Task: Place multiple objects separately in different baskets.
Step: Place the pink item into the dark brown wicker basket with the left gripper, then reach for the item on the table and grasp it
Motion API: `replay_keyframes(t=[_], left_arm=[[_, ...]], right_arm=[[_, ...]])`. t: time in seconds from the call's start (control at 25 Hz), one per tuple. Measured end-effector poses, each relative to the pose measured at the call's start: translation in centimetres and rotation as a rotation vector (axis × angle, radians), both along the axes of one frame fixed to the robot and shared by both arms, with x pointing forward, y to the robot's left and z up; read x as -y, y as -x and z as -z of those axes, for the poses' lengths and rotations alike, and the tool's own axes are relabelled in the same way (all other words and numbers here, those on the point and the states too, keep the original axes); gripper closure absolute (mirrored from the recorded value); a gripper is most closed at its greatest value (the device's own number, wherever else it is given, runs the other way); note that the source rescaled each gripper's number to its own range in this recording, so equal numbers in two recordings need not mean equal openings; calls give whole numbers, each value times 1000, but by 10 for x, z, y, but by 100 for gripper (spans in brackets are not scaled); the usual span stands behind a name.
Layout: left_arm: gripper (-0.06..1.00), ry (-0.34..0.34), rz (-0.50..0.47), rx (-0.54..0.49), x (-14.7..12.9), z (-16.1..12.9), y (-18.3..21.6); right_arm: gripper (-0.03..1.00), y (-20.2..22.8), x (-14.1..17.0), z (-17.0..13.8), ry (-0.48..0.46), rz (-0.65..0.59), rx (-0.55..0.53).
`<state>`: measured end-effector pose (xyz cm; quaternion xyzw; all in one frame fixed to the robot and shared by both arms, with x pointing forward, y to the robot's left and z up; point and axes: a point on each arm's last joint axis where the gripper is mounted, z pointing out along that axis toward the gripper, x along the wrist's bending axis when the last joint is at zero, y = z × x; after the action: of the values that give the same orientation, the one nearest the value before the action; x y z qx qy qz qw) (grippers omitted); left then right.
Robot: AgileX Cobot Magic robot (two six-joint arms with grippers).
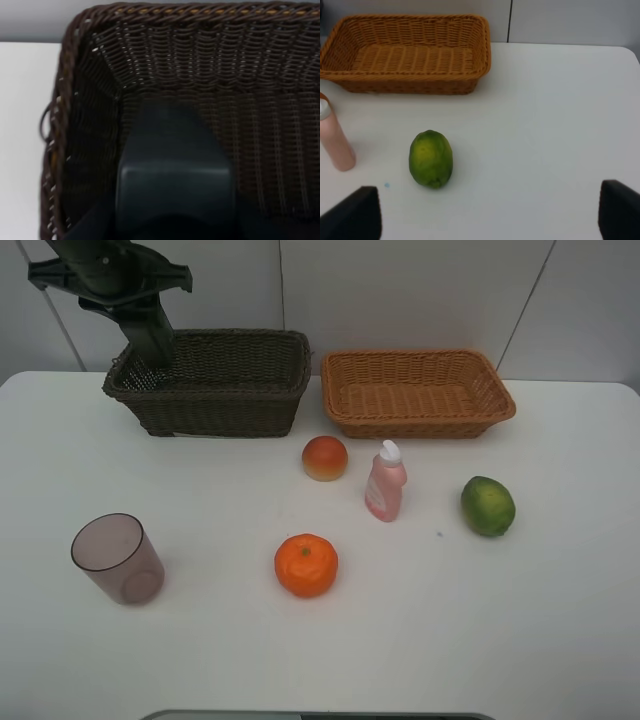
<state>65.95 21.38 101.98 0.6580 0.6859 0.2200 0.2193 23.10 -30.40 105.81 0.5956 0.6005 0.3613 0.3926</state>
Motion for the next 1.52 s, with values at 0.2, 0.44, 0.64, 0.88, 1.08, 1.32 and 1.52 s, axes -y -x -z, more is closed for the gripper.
replay_keyframes(t=[0.2,0.44,0.64,0.88,1.08,1.32,1.52], left_arm=[[49,13,-6,-1,-5,36,-20],[49,40,3,22,-4,65,-33],[49,51,1,16,-2,76,-37],[49,71,-15,-3,-3,85,-38],[32,83,-19,4,-2,85,-39],[-5,98,-29,19,-1,75,-43],[-5,103,-22,23,-1,57,-39]], right_arm=[[11,0,0,0,0,0,0],[11,0,0,0,0,0,0],[11,0,0,0,0,0,0],[11,0,0,0,0,0,0],[11,0,0,0,0,0,0],[11,0,0,0,0,0,0],[11,0,0,0,0,0,0]])
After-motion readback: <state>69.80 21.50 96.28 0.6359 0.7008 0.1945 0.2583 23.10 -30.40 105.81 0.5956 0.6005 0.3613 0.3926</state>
